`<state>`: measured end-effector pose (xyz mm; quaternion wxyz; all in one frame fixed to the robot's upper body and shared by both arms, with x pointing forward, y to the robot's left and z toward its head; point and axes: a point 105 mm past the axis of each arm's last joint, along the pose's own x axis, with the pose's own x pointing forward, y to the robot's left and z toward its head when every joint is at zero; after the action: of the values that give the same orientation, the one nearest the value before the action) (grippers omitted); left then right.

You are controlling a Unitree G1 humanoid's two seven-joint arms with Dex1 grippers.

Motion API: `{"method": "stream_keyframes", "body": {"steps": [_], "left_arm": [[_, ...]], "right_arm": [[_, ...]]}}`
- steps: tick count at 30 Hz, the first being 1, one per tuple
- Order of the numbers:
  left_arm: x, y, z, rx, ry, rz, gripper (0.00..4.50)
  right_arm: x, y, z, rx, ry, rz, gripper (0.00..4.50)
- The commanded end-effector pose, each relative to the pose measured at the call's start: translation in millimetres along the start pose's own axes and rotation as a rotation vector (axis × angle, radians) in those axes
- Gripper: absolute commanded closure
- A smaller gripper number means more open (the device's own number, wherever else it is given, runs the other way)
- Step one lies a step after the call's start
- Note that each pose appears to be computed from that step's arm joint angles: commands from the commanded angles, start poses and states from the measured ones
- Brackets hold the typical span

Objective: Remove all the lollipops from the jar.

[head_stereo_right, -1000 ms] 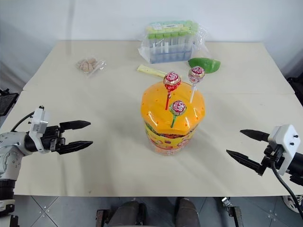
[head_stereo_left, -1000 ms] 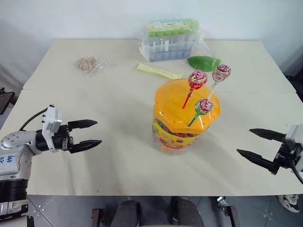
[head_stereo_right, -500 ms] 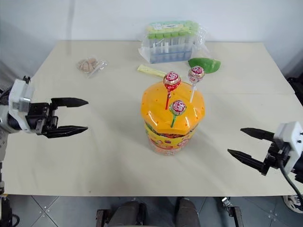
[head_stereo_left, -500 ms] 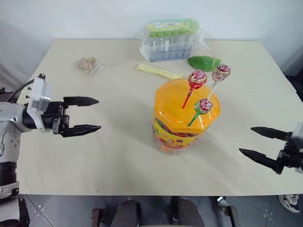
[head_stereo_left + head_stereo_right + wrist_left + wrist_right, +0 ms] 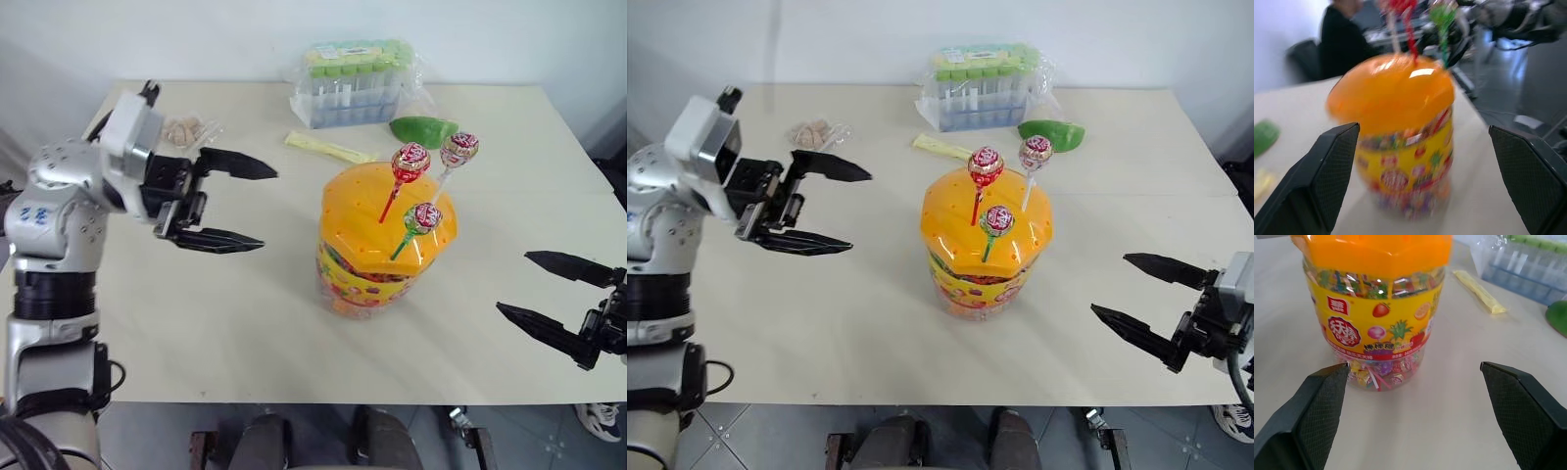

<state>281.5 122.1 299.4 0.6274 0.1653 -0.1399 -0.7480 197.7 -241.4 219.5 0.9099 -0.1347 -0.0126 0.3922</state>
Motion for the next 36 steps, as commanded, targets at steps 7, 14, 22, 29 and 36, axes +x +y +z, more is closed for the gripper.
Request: {"method": "stream_keyframes", "body": {"steps": [7, 14, 22, 29, 36], "left_arm": [[58.9, 31.2, 2.5, 0.043, -0.075, -0.129, 0.0], [91.2, 34.2, 0.0, -0.008, -0.117, -0.198, 0.0], [104.3, 36.1, -6.0, -0.049, -0.106, -0.231, 0.0], [107.6, 33.6, -7.4, -0.046, -0.102, -0.267, 0.85], [104.8, 32.2, -1.2, -0.024, -0.115, -0.292, 2.96]], "right_arm": [[-0.6, 6.0, 7.1, -0.017, -0.074, -0.08, 0.02], [2.5, 27.8, 42.9, -0.035, -0.223, -0.073, 0.02], [4.9, 38.6, 63.3, -0.031, -0.293, -0.092, 0.02], [2.4, 35.0, 67.6, -0.056, -0.304, -0.155, 0.0], [-0.9, 32.1, 68.4, -0.081, -0.297, -0.189, 0.0]]}}
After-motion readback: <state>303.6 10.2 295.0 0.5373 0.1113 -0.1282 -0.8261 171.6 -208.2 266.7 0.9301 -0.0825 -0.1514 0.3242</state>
